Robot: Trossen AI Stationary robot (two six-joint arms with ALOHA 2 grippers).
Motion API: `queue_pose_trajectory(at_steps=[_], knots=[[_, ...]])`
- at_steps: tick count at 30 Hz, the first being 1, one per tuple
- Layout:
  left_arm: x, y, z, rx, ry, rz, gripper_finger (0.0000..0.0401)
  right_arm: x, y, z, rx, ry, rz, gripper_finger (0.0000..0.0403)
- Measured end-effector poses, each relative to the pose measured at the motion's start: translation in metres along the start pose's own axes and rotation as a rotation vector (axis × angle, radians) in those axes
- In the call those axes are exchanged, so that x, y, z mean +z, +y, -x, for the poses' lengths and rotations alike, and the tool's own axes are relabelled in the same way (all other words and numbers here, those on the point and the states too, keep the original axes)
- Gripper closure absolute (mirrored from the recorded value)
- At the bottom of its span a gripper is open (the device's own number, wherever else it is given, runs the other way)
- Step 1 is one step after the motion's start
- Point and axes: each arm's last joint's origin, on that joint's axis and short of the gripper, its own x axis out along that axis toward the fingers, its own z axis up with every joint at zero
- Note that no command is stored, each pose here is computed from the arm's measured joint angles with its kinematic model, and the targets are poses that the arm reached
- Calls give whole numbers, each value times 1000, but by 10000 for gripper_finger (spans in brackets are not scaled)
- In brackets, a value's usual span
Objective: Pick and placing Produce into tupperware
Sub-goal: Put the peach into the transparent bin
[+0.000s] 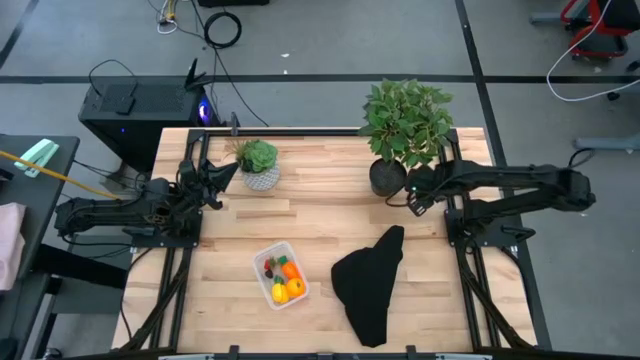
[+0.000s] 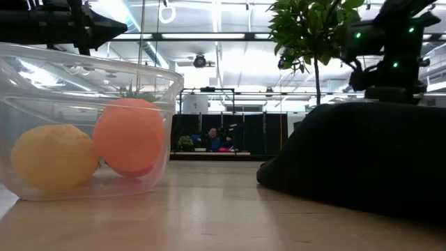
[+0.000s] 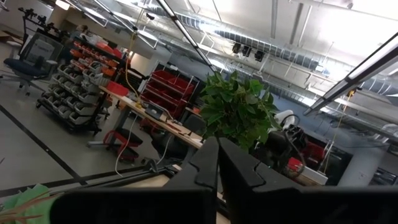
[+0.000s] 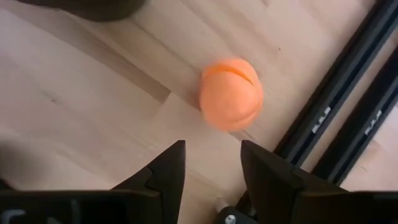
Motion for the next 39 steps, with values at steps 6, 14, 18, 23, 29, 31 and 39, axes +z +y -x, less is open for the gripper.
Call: queue_pose_trajectory(at_steps=[6, 14, 18, 23, 29, 31, 39], knots=[[0, 0, 0, 0, 0, 0, 396, 9, 8, -12, -1, 54, 50, 222], [0, 0, 0, 0, 1, 7, 379, 9, 10, -16, -2, 99, 76, 147], [0, 0, 0, 0, 0, 8, 391, 9, 10, -16, -3, 106, 71, 99], [0, 0, 0, 0, 1, 10, 395, 11, 9, -20, -34, 112, 16, 55], [0, 0, 0, 0, 2, 26, 379, 19, 6, -31, -91, 136, -21, 33], [0, 0, 0, 0, 2, 27, 381, 23, 7, -34, -91, 130, 4, 32], [0, 0, 0, -2, 3, 27, 395, 31, 1, -44, -111, 164, -22, 40]])
